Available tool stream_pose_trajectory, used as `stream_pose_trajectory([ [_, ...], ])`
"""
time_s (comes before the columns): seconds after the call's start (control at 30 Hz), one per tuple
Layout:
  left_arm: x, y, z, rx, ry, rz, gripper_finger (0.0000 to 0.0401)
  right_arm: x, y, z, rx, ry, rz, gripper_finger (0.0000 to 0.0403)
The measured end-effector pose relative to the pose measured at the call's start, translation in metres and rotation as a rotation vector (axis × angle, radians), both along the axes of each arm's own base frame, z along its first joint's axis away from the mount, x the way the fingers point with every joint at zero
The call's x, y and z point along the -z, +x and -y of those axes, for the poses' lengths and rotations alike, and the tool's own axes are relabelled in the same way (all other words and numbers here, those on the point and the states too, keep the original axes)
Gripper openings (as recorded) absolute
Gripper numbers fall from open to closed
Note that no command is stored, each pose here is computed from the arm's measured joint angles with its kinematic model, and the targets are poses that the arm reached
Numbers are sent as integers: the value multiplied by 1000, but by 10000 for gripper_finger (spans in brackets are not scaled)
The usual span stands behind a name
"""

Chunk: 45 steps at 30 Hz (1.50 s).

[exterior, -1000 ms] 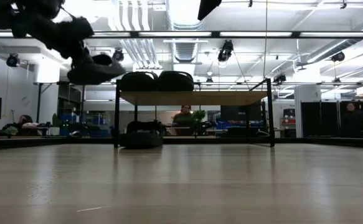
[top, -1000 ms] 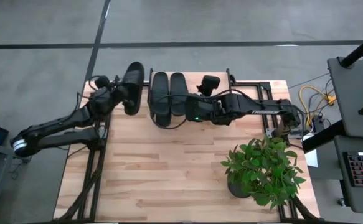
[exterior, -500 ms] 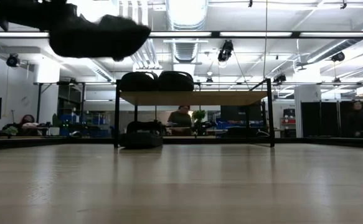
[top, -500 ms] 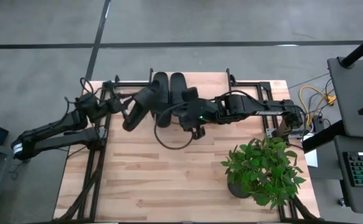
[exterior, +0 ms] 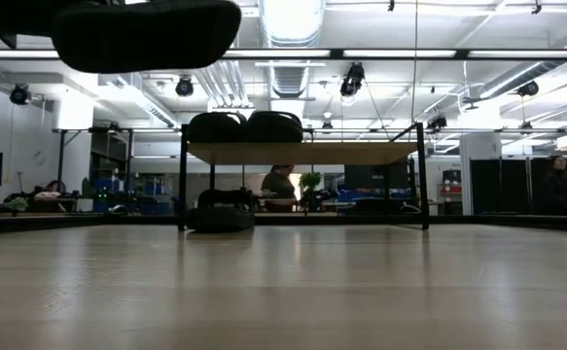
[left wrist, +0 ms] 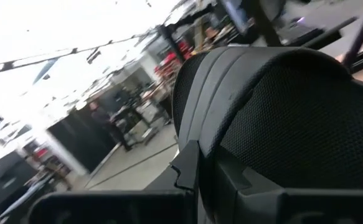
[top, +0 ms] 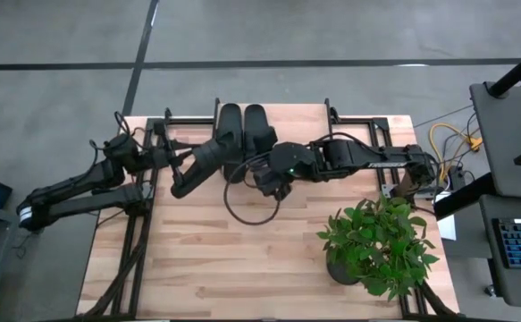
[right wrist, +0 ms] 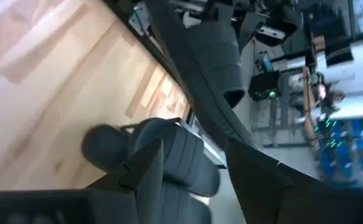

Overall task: Pick and place slides into the shelf
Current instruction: Put the black slipper on the shelf

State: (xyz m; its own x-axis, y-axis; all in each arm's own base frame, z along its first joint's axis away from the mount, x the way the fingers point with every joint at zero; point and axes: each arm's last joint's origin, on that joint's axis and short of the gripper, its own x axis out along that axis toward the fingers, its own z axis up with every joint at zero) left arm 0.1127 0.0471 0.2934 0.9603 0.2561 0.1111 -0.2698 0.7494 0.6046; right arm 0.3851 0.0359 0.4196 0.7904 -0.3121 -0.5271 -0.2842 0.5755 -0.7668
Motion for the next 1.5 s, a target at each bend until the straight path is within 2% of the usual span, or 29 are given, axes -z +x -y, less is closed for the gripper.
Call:
stream_pose_trajectory([
  [0.07, 0, 0, 0, 15, 2, 0, 0, 0, 0, 0, -34, -43, -21, 188],
  [0.27, 0, 3, 0, 44, -11, 6, 0, -3, 3, -1, -97, -68, 10, 245],
  [0.43, -4, 9, 0, 137, -18, 43, 0, -2, 7, 3, -92, -79, 24, 262],
  [0.8, -5, 23, -4, 218, 6, 64, 0, -3, 10, 15, -62, -77, 41, 243],
  [1.23, -14, 44, -12, 255, 16, 65, 0, -3, 10, 19, -39, -41, 52, 230],
  [1.37, -14, 47, -13, 256, 11, 57, 0, -2, 10, 19, -36, -38, 44, 203],
  [1.5, -15, 47, -13, 255, 11, 57, 0, -1, 8, 19, -41, -45, 19, 146],
])
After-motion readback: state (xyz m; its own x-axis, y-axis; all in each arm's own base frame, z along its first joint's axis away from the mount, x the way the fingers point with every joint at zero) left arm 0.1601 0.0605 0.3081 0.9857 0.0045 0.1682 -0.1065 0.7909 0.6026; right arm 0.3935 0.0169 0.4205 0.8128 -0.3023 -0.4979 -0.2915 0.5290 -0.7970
